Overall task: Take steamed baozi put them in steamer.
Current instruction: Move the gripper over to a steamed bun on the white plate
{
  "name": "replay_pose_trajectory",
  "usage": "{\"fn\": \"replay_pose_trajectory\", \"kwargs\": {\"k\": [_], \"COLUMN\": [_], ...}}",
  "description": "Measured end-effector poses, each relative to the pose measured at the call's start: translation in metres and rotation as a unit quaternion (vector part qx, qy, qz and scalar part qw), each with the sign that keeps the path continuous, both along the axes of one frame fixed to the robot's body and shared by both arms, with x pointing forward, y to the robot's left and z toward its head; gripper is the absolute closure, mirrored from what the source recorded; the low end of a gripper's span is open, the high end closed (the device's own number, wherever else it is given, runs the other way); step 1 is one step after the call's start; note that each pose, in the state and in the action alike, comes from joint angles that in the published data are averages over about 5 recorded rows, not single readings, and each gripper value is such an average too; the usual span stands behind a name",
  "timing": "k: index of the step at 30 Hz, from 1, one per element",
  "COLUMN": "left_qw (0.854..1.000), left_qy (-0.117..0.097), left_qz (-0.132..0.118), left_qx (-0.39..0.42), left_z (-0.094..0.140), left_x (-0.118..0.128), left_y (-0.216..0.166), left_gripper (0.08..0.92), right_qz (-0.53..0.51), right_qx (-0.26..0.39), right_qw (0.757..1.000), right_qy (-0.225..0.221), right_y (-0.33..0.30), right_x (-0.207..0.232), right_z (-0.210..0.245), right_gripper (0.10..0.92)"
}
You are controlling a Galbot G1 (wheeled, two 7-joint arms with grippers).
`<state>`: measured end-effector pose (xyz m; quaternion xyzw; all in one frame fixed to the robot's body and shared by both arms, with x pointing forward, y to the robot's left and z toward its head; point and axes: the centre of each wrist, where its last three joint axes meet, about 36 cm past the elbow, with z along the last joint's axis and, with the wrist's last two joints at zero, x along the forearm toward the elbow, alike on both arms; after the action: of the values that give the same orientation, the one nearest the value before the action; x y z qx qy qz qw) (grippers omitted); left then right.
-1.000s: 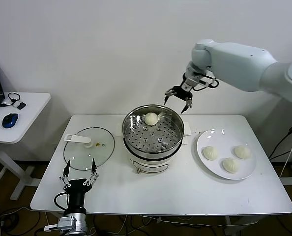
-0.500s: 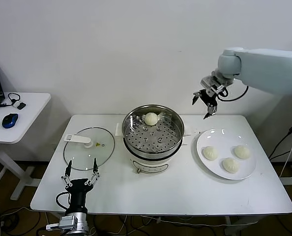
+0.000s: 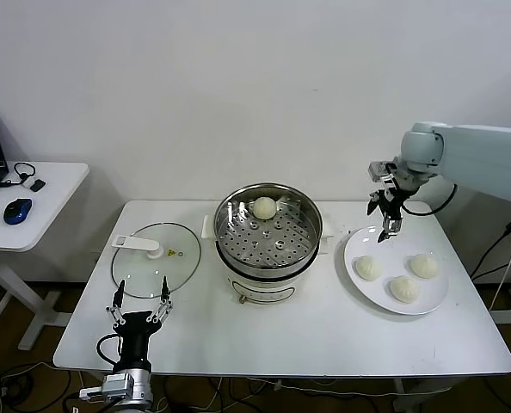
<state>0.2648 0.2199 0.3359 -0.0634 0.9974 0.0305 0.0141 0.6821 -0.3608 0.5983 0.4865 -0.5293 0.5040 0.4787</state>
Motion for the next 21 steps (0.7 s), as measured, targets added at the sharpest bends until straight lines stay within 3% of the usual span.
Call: {"fn": "replay_pose_trajectory", "kwargs": {"k": [21], "left_qw": [1.0], "left_qy": [0.0], "left_qz": [0.01], "left_qx": [0.004], "left_z": [0.0], "left_x": [0.0], "left_y": [0.007], "left_gripper": [0.177], "right_qz": [-0.028], "right_qx": [-0.016], "right_qw": [0.999], "right_qy": [0.04], "right_y": [-0.006], "right_x": [-0.014], "right_z": [-0.093], "right_gripper": [0.2]}}
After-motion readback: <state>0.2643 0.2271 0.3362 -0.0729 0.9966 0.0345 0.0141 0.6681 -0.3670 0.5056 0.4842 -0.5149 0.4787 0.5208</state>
